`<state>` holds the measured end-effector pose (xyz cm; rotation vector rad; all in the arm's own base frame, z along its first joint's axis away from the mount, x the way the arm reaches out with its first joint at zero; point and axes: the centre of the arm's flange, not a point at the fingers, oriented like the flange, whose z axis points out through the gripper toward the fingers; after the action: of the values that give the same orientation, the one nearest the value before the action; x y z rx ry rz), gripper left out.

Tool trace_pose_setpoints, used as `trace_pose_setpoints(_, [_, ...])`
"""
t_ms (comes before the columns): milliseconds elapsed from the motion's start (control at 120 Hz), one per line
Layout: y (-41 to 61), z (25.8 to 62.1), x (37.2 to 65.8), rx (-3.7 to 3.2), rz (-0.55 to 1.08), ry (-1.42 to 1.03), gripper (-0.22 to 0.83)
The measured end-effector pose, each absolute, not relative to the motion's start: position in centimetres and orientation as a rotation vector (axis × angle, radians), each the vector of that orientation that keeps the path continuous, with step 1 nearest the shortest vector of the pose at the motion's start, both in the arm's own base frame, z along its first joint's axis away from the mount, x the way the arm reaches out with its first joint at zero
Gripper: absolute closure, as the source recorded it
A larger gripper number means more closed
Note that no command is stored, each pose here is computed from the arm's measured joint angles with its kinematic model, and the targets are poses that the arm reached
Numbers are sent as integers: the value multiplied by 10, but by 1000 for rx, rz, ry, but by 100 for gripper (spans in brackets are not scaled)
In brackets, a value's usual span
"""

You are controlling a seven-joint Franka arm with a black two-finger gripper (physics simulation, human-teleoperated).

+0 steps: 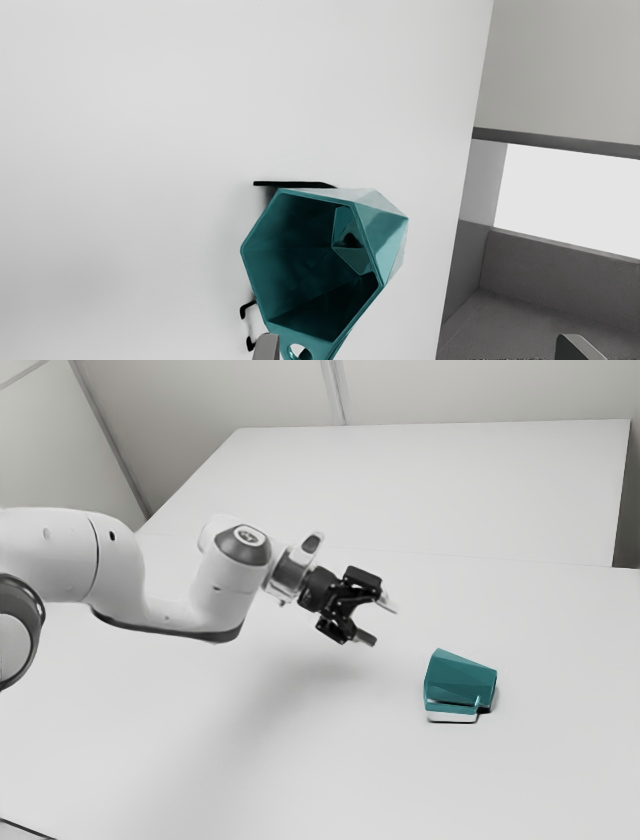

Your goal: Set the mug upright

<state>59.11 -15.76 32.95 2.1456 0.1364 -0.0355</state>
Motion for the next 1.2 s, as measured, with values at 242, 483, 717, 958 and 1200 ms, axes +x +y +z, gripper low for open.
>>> trace_pose_setpoints(242, [-184,289,592,2093,-25,63,0])
trace_pose_setpoints(483, [-206,264,593,2036,-21,13,0])
trace_pose_setpoints(717, [-223,257,595,1971,-5,-56,8])
trace_pose_setpoints(958, [-236,245,596,1922,2,-104,15])
trace_pose_setpoints(1200, [-245,235,594,1891,10,-133,39])
